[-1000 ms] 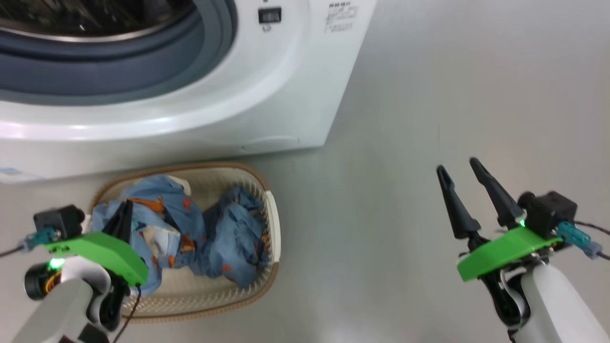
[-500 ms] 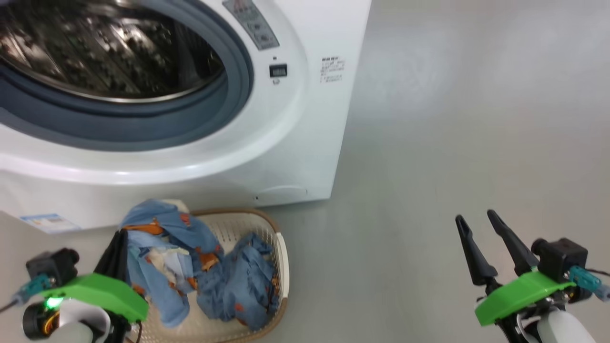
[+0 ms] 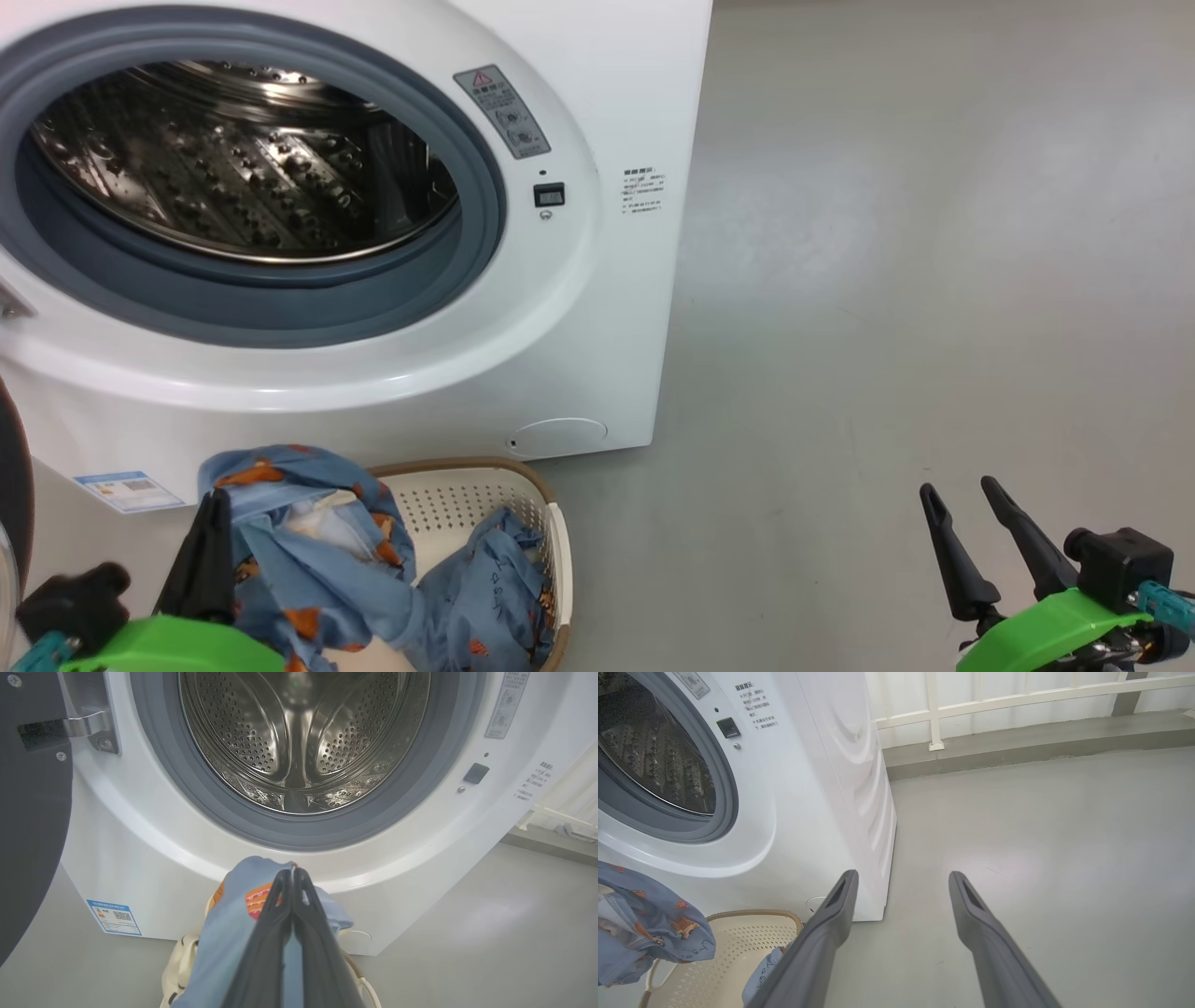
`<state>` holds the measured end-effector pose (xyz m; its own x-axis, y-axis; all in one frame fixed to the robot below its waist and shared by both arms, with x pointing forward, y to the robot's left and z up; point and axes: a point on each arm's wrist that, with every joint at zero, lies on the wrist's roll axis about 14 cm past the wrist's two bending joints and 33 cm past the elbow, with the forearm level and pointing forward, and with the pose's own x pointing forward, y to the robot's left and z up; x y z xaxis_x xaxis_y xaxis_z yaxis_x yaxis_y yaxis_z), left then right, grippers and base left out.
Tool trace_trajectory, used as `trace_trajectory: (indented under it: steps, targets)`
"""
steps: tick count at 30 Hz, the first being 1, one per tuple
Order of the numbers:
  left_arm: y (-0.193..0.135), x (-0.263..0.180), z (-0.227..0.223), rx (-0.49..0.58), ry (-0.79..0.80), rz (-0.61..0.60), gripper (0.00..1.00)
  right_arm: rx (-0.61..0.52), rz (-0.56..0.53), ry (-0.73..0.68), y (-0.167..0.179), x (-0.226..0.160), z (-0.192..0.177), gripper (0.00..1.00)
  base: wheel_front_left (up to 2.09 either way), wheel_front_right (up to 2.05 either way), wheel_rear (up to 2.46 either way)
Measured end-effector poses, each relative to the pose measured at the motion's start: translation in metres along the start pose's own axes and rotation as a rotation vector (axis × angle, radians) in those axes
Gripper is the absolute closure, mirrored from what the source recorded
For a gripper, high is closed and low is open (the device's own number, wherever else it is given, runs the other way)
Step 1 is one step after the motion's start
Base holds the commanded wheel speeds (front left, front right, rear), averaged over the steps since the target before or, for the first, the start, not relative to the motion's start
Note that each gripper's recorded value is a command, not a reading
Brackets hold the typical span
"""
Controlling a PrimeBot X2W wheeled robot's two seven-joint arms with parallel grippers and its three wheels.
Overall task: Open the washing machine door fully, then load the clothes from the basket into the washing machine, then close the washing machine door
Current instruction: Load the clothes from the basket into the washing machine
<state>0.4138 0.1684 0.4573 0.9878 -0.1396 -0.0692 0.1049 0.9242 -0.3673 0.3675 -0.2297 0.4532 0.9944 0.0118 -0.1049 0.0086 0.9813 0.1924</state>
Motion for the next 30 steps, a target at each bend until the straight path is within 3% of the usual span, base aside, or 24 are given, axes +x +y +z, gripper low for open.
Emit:
trace_trajectory:
  steps: [14,30]
  targets:
    - [-0.005,-0.032,0.014,-0.018,-0.085,0.036,1.0,0.004,-0.017,0.016,-0.005,-0.011,-0.006,0.0,0.0,0.0,0.0]
    - [-0.01,-0.004,0.023,-0.03,-0.122,0.017,1.0,0.009,-0.01,0.062,-0.002,-0.002,-0.021,0.0,0.0,0.0,0.0]
